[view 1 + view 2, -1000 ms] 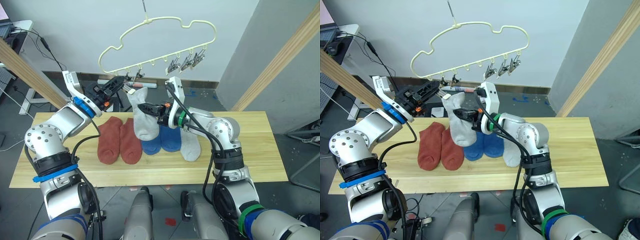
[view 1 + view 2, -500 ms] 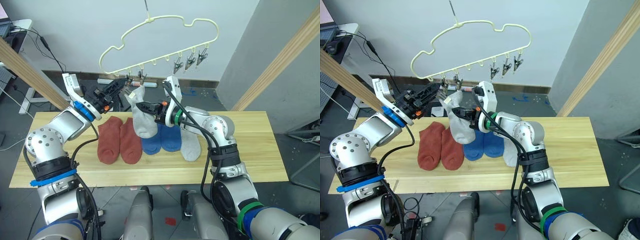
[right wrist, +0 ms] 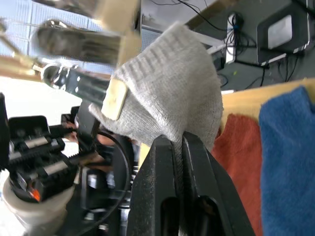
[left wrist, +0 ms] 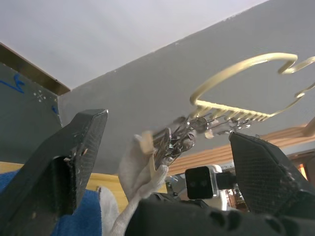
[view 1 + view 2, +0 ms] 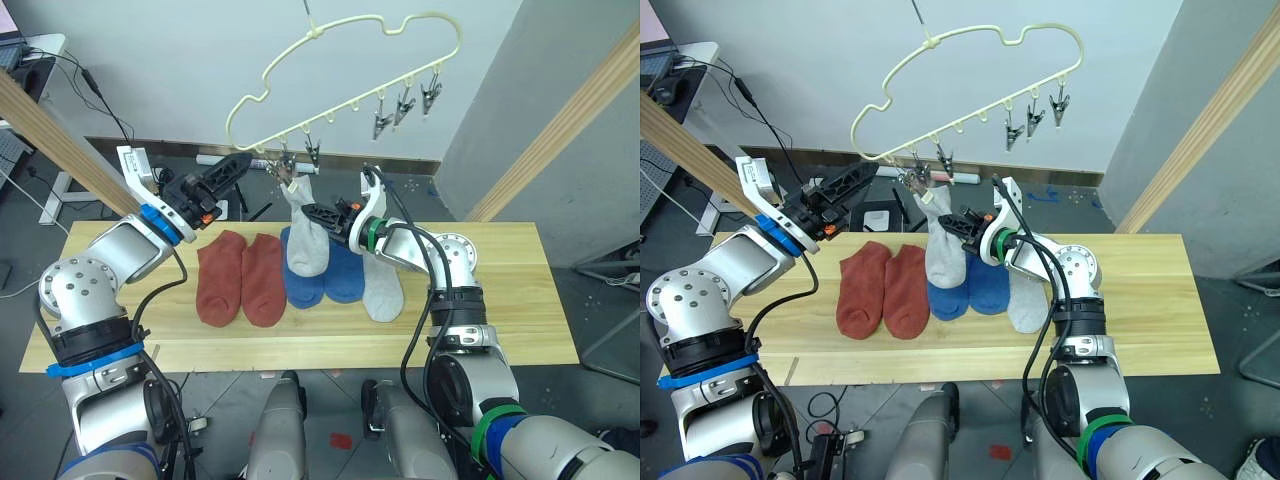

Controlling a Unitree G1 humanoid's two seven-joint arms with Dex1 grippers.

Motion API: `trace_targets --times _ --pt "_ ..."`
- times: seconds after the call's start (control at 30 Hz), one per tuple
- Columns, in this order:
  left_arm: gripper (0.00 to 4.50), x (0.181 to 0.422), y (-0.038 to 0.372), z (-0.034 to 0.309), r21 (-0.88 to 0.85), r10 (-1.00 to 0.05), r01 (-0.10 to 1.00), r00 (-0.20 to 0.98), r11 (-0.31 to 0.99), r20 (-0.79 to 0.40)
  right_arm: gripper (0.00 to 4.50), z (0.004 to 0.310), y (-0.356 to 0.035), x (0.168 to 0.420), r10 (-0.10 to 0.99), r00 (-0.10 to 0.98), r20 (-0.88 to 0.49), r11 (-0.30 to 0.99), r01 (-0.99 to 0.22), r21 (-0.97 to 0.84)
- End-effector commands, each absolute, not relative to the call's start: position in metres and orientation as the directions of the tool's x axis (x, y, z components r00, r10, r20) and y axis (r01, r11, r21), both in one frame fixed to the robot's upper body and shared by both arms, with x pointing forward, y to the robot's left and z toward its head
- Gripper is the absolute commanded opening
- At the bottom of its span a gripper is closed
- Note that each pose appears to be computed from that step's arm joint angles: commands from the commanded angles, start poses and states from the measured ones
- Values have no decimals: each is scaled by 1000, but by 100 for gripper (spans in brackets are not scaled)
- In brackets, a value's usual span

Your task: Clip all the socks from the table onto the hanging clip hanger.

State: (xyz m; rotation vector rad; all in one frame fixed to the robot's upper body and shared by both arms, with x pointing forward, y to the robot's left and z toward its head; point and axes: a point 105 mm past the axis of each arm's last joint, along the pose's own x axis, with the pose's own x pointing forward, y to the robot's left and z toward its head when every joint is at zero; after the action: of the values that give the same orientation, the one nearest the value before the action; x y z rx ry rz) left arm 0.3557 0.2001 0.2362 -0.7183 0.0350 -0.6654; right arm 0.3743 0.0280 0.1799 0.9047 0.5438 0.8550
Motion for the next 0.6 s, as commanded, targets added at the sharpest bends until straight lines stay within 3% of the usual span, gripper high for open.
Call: trace_targets --times 0.03,0.3,0.4,0.6 --pt "450 348 200 245 -567 -586 588 782 578 214 70 217 100 335 915 391 101 76 -414 907" --pt "450 345 197 240 -517 -598 594 780 616 184 344 216 87 322 939 337 74 154 -600 785" --pt "450 342 193 234 -395 -587 589 797 705 142 438 206 59 316 934 358 23 250 -696 673" --pt "450 335 184 224 -127 -529 540 841 832 115 446 199 9 303 898 440 -34 424 -838 344"
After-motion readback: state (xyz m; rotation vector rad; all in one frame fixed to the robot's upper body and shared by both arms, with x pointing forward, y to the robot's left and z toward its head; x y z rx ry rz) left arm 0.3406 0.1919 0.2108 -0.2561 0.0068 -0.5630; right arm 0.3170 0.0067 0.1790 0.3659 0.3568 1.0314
